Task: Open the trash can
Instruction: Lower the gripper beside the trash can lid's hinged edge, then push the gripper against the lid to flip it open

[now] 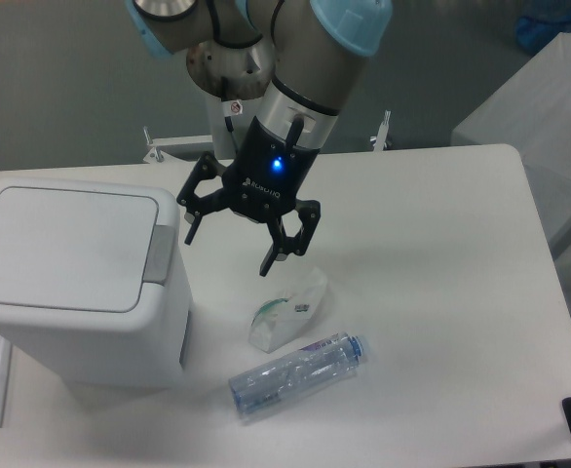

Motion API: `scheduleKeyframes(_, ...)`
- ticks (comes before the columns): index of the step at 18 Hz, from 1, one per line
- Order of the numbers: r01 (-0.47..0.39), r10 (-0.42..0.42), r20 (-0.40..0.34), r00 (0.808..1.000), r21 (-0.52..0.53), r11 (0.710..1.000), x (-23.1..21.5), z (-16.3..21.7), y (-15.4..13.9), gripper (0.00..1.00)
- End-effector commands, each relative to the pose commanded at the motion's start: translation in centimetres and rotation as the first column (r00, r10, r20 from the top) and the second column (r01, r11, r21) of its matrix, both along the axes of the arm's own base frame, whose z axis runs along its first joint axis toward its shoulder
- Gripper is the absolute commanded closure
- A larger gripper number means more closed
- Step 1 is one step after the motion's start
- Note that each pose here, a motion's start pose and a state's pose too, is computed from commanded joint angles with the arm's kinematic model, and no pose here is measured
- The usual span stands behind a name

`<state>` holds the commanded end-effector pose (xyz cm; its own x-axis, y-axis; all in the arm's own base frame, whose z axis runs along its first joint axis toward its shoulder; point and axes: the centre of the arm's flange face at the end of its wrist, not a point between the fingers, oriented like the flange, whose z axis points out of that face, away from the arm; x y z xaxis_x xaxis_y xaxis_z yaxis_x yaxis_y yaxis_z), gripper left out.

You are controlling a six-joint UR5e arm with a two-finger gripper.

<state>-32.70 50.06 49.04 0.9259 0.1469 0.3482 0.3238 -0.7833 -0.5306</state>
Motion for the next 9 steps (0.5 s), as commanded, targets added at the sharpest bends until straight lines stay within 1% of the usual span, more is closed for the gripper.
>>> scheduleKeyframes(4,0.014,-0.014,0.008,1.000,-0.007,1.000,0.7,-0.5,0.7,0.00)
scheduleKeyframes(9,0.012,-0.011,0.024,1.000,-0.016,1.000,1.4,-0.9,1.3,0.00)
